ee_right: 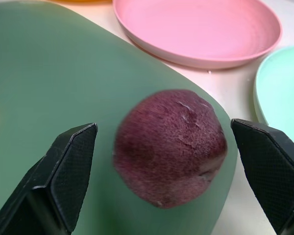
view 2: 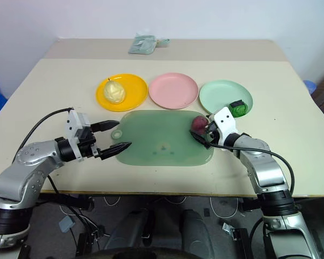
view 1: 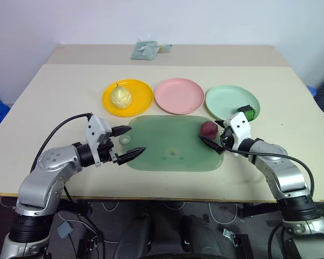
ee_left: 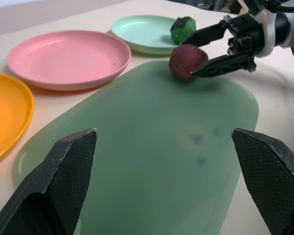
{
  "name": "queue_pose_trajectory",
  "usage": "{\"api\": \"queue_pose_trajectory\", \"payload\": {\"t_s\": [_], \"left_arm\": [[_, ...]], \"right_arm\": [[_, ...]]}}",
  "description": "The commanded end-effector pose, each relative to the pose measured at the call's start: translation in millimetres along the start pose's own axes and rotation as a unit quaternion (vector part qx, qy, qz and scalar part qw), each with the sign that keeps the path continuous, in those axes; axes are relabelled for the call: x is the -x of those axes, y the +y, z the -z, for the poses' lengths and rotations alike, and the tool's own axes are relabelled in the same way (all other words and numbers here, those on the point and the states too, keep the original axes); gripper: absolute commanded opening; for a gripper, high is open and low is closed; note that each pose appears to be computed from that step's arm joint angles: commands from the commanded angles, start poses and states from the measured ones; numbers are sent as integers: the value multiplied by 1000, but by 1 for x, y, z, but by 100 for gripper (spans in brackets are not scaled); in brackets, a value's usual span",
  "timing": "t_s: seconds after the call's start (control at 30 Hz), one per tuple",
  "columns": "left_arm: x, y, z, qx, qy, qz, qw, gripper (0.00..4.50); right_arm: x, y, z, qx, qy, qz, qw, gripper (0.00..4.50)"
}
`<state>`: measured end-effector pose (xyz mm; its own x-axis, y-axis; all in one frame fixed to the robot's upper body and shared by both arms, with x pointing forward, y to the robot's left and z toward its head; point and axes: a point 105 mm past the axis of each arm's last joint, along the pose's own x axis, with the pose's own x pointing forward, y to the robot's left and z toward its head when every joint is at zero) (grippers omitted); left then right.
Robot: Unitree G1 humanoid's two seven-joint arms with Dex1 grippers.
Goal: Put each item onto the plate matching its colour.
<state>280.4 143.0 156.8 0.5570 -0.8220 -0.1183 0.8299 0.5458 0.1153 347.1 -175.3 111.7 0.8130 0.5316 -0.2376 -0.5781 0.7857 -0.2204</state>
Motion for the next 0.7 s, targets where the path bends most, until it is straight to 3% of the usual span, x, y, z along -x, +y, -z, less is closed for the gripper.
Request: {"api": "queue_pose_trajectory", "payload": {"t_s": [0.03, 0.1, 0.17, 0.3, 0.43, 0.7], "left_arm": [[2, -1, -13, -25, -20, -4, 999, 450], [1, -1, -13, -27, -21, -7, 999, 450], [1, 1, -14, -30, -23, -16, 999, 450], [3, 3, -17, -34, -28, -34, 998, 450], [9, 3, -22, -40, -34, -68, 996, 450], [28, -7, -23, -55, -21, -161, 985, 450]], "right_arm": [[-1, -4, -12, 10, -23, 7, 1000, 366], [-2, -5, -14, 12, -26, 7, 1000, 277], [-4, -5, -27, 15, -48, 6, 999, 237], [-14, -5, -70, 10, -122, -9, 992, 235], [-50, -9, -107, 12, -170, -20, 985, 235], [-118, -7, -113, 6, -145, -23, 989, 235]]}}
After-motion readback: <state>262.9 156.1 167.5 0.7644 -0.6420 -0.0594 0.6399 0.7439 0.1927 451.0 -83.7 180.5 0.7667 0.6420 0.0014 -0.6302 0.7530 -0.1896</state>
